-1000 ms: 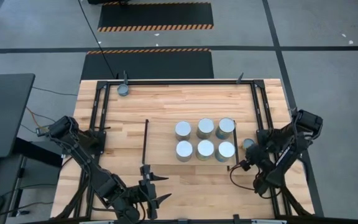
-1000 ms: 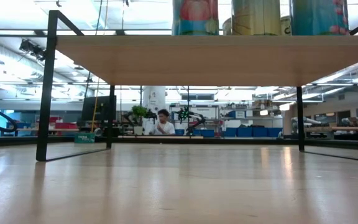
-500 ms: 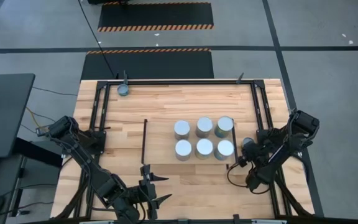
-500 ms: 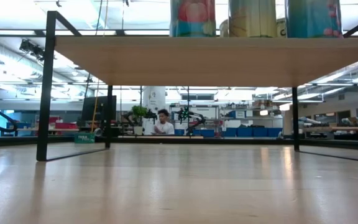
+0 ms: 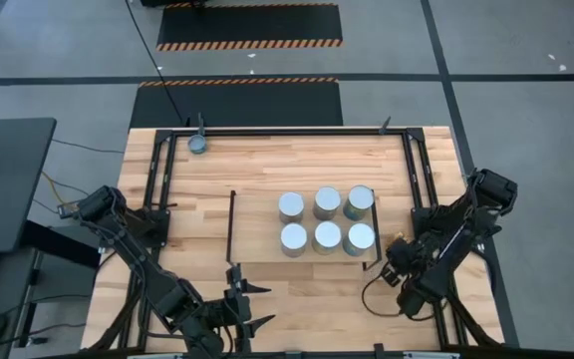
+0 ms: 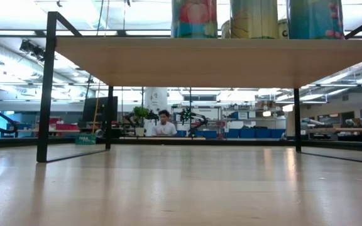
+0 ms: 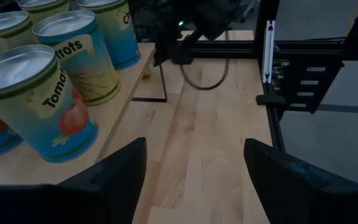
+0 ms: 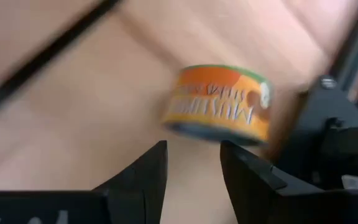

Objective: Pick and place cans onto a shelf
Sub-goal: Put the canned mushrooms on the shelf

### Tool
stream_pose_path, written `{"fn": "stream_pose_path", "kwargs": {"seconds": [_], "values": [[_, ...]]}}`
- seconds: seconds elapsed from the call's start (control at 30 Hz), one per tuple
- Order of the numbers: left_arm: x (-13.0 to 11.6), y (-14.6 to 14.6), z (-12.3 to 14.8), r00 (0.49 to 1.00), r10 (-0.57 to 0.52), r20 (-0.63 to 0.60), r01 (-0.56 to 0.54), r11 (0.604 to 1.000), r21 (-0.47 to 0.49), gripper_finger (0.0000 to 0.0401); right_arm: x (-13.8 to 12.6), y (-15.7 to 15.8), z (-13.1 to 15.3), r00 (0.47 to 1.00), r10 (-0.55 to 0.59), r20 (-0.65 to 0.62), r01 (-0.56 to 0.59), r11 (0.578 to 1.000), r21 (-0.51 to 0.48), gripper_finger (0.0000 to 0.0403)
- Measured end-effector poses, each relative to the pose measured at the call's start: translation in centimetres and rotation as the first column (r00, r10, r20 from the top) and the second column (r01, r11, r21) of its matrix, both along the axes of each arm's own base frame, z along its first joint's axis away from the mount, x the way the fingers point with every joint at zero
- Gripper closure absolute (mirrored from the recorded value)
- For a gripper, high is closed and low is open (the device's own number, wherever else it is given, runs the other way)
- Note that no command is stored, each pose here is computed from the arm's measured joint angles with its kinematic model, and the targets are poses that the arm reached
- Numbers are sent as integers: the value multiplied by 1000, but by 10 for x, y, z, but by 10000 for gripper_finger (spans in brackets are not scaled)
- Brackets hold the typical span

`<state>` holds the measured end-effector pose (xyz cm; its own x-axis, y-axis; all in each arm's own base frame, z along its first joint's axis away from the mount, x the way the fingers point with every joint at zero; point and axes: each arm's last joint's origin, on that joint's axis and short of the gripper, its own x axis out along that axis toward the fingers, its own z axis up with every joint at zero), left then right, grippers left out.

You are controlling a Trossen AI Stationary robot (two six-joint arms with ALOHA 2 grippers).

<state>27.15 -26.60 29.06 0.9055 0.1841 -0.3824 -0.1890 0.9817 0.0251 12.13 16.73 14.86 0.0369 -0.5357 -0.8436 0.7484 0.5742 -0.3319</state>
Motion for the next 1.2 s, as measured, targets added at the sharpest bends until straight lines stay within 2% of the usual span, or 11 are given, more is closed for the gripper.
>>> {"fn": "stream_pose_path", "kwargs": {"seconds": [0.13, 0.23, 0.3, 0.43, 0.5, 0.67, 0.8, 0.9, 1.1, 1.2], "values": [[0, 0, 0, 1000, 4, 2, -4, 1000, -10, 127, 4, 19, 25, 993, 113, 39, -115, 991, 68, 246], [0, 0, 0, 1000, 5, 2, -5, 1000, -10, 127, 3, 26, 40, 978, 199, 56, -202, 978, 47, 246], [0, 0, 0, 1000, 5, 2, -5, 1000, -10, 127, 0, 30, 43, 948, 317, 32, -318, 948, 22, 245], [0, 0, 0, 1000, 5, 2, -5, 1000, -10, 127, -8, 34, 44, 831, 547, -104, -549, 836, 8, 233], [0, 0, 0, 1000, 6, 3, -6, 1000, -13, 127, -10, 32, 45, 766, 612, -196, -620, 784, 23, 220], [0, 0, 0, 1000, 7, 3, -7, 1000, -16, 127, -1, 17, 47, 647, 650, -399, -673, 732, 102, 168], [1, 1, -1, 1000, 12, 2, -12, 1000, -15, 127, 10, 9, 47, 548, 717, -430, -740, 656, 151, 125], [1, 1, -1, 1000, 19, 6, -19, 999, -31, 127, 16, 1, 41, 522, 752, -403, -761, 624, 177, 109], [1, 0, -1, 1000, 24, 9, -24, 999, -42, 127, 21, -19, 37, 557, 741, -375, -742, 647, 175, 107], [1, 0, -1, 1000, 28, 10, -28, 998, -51, 127, 22, -20, 39, 556, 775, -302, -766, 618, 176, 109]]}}
